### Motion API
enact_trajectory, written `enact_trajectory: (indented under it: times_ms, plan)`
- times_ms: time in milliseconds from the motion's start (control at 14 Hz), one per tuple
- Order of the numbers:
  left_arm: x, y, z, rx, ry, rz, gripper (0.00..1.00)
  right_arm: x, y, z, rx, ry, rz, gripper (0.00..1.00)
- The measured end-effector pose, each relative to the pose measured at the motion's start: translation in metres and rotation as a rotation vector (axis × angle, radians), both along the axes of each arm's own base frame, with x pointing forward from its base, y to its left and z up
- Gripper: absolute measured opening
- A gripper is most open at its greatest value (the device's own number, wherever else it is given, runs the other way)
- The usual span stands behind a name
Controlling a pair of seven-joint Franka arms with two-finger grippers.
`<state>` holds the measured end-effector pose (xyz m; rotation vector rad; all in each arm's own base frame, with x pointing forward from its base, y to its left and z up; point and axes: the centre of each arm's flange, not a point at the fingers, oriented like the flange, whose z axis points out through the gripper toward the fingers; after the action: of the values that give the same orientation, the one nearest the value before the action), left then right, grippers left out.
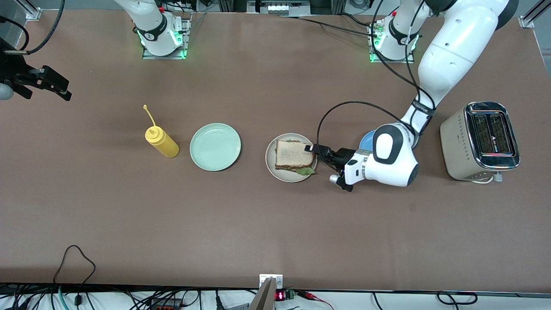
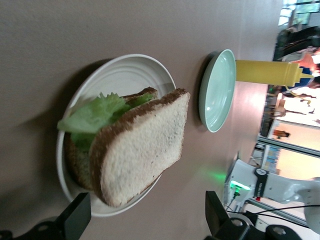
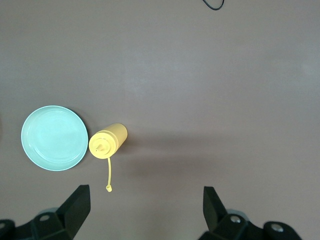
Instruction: Make sandwich in beige plate with both arms
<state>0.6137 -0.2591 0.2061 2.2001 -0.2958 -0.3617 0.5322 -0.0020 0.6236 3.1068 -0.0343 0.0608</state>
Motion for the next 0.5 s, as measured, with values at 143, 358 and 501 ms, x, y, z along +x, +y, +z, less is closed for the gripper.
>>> enact_trajectory:
  times_ms: [143, 358, 501]
  plan:
    - [0.001, 0.003, 0.027, 0.095, -0.019, -0.045, 1.00, 0.000, 0.000, 0.000, 0.000, 0.000, 0.000, 1.00]
    - [0.000, 0.012, 0.075, 0.278, -0.040, -0.117, 1.00, 0.000, 0.000, 0.000, 0.000, 0.000, 0.000, 1.00]
    - [-0.002, 0.020, 0.111, 0.414, -0.047, -0.145, 1.00, 0.000, 0.000, 0.000, 0.000, 0.000, 0.000, 1.00]
